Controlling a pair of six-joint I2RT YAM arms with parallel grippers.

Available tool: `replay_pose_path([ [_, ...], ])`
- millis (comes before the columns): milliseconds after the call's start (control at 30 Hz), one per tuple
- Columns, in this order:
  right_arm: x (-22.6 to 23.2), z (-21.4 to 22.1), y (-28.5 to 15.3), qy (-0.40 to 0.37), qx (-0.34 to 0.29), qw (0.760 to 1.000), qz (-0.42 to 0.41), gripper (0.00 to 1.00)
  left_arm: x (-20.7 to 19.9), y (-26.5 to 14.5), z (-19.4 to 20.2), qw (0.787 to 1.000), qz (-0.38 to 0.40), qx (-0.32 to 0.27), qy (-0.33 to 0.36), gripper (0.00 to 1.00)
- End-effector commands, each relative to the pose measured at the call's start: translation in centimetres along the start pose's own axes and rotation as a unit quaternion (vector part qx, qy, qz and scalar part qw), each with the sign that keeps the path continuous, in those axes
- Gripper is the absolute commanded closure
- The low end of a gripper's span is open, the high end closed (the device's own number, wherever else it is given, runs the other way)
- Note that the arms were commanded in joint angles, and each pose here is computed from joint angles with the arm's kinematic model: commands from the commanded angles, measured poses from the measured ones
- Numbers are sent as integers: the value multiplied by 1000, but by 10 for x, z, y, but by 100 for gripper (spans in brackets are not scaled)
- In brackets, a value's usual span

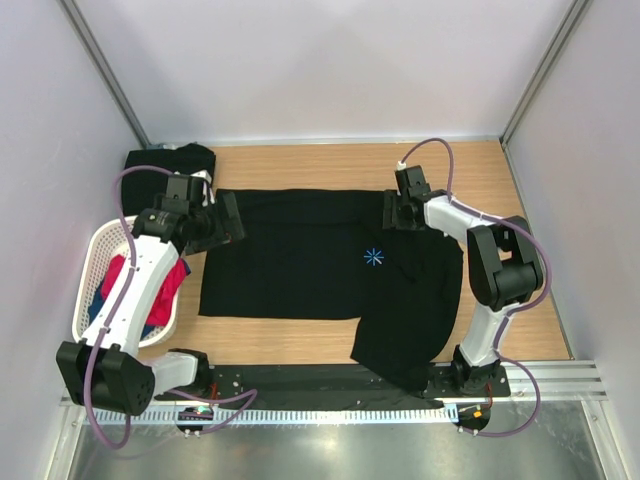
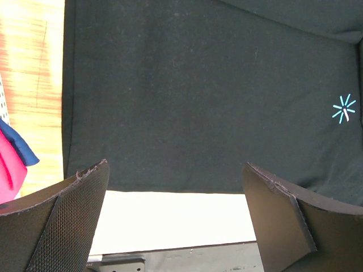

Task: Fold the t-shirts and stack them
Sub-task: Fold the tshirt

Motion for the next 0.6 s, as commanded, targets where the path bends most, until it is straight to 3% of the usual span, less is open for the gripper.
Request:
replay_pose_path([
  [0,3,-18,1,-10,-26,1000,0,37,1,2,-1,1000,-3,-7,-3,0],
  [267,9,-11,12,-5,-9,1000,-23,49,6,0,4,1000,-15,-4,-4,0],
  [400,7,-14,8,-7,-9,1000,-16,73,6,-4,4,1000,-18,-9,-7,0],
  [433,8,-15,5,-7,-10,1000,-15,83,6,-4,4,1000,-18,-9,-7,0],
  [567,10,-16,-12,-2,-20,999,-36,98,6,-5,5,1000,-18,-11,-13,0],
])
Point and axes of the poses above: each gripper's point midway between its finger pads, its own y axis out along the fingers, its own x axis along the line the jaws close on, z = x × y, the point moved 5 cm from there along -y, back along the fingers, and after that the axes turned 7 degrees about y, right-handed, at the moved point
